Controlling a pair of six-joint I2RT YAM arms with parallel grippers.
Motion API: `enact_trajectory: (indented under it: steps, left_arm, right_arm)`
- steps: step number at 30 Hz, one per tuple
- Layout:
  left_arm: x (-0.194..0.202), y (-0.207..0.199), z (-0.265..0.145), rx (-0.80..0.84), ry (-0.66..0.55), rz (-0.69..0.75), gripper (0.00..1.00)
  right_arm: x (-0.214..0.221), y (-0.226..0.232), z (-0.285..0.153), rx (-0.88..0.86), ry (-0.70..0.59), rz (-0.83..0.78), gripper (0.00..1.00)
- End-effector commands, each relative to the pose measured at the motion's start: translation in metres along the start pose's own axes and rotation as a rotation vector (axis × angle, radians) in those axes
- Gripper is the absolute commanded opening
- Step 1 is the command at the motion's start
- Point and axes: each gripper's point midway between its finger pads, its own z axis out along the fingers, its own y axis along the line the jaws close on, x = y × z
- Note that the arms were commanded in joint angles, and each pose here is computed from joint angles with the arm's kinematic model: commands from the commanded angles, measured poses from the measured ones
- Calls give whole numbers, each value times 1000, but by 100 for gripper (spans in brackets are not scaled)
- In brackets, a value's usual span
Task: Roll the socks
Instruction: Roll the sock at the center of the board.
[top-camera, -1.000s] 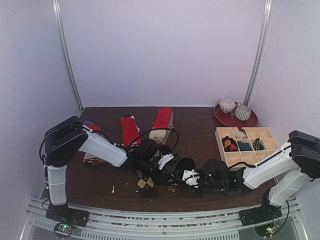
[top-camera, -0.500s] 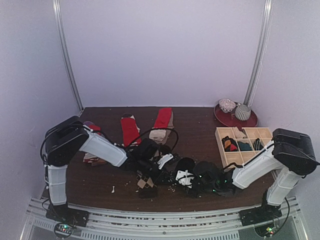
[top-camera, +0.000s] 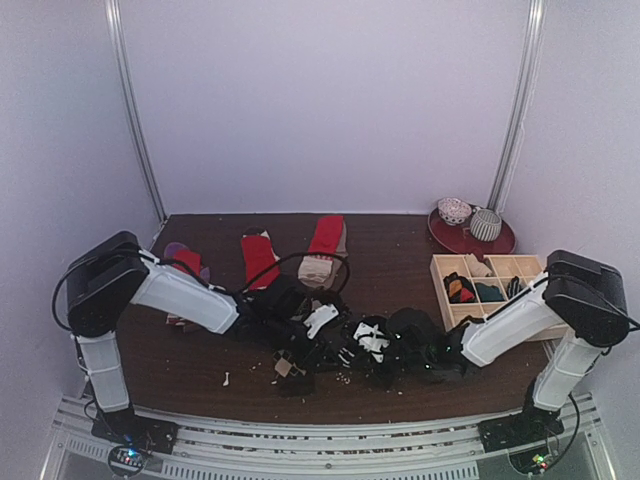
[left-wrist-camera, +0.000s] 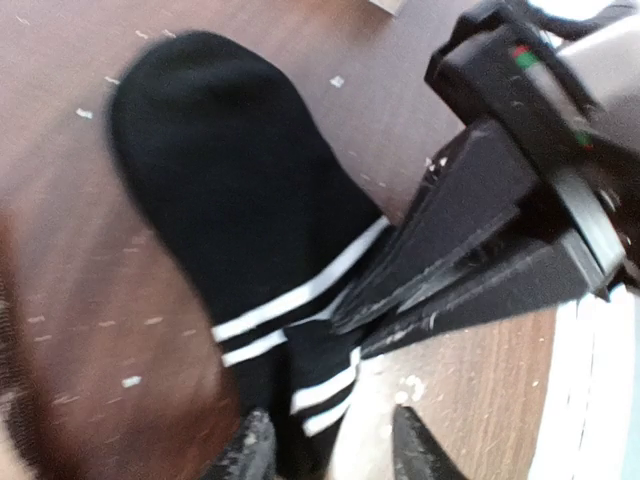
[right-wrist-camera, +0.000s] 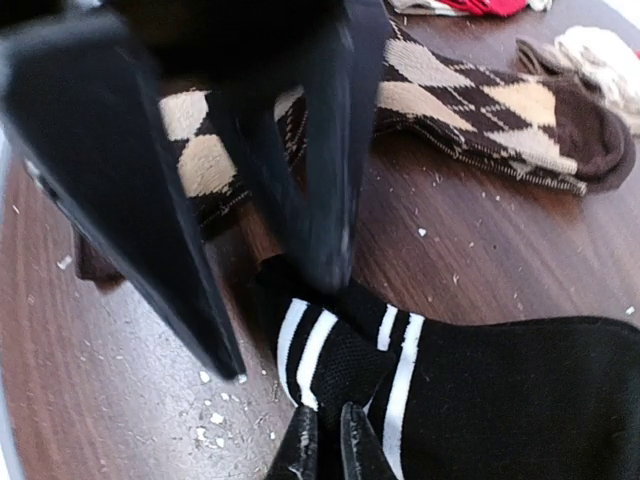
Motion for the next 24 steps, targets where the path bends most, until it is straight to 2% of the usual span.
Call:
enact_trajectory:
  steps: [1, 4, 7, 12, 17, 24]
  left_arm:
    - [-34, 8, -27, -116, -116, 158, 45]
    - [-39, -3, -38, -101, -186, 251, 51]
    - [-38, -13, -46, -126, -267, 390, 52]
    - [-21, -21, -37, -131, -277, 532, 50]
    - [-22, -20, -29, -139, -314, 573, 50]
    - [-30, -14, -12, -164, -303, 627, 50]
  right_arm:
    - [77, 16, -3, -151, 298, 253, 4]
    - [86, 23, 0, -242, 362, 383, 4]
    - [91, 24, 0, -317, 388, 537, 4]
    - [92, 26, -7, -470, 425, 775, 4]
    - [95, 30, -13, -516, 495, 776, 4]
    - [104, 27, -20, -519, 552, 765, 4]
